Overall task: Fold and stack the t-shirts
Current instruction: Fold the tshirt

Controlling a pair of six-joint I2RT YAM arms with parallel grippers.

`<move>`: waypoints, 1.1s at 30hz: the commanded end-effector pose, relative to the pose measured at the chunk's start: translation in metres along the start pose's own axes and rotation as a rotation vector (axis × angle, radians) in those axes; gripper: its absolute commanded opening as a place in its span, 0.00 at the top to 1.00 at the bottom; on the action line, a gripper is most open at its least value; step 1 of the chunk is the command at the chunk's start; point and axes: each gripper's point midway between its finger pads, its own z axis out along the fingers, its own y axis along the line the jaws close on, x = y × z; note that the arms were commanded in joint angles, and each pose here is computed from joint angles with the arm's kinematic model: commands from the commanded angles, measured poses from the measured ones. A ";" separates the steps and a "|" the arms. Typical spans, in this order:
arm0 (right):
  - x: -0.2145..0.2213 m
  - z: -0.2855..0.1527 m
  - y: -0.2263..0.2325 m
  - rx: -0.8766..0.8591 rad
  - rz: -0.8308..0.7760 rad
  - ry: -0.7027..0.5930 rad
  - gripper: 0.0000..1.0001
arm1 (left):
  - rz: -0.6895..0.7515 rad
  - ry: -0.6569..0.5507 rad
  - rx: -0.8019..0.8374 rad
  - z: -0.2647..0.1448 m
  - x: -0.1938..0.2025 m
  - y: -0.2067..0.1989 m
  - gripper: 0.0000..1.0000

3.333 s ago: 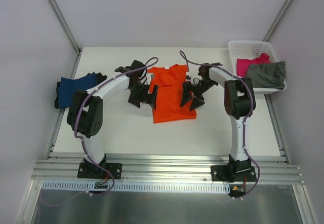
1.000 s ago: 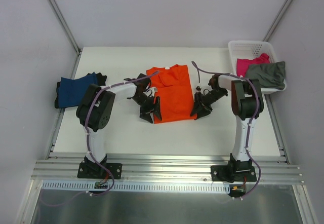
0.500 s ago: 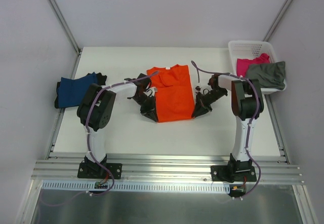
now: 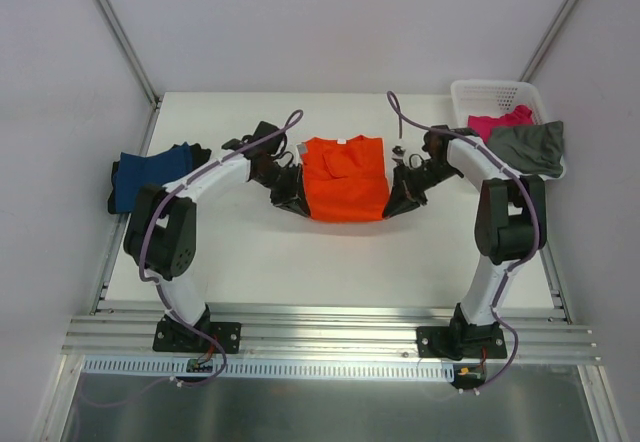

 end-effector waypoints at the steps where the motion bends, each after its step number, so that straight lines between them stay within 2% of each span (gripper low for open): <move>1: 0.006 -0.015 0.021 -0.007 -0.074 -0.024 0.99 | 0.127 -0.090 0.024 -0.034 -0.011 -0.027 1.00; 11: -0.032 -0.027 0.037 -0.016 -0.134 -0.116 1.00 | 0.221 -0.196 0.034 -0.061 -0.051 -0.053 1.00; 22: -0.100 -0.040 0.026 0.001 -0.121 -0.238 0.99 | 0.224 -0.256 -0.068 -0.059 -0.095 -0.028 1.00; 33: -0.190 -0.080 0.003 0.047 -0.078 -0.433 0.99 | 0.297 -0.361 -0.183 -0.056 -0.171 -0.007 1.00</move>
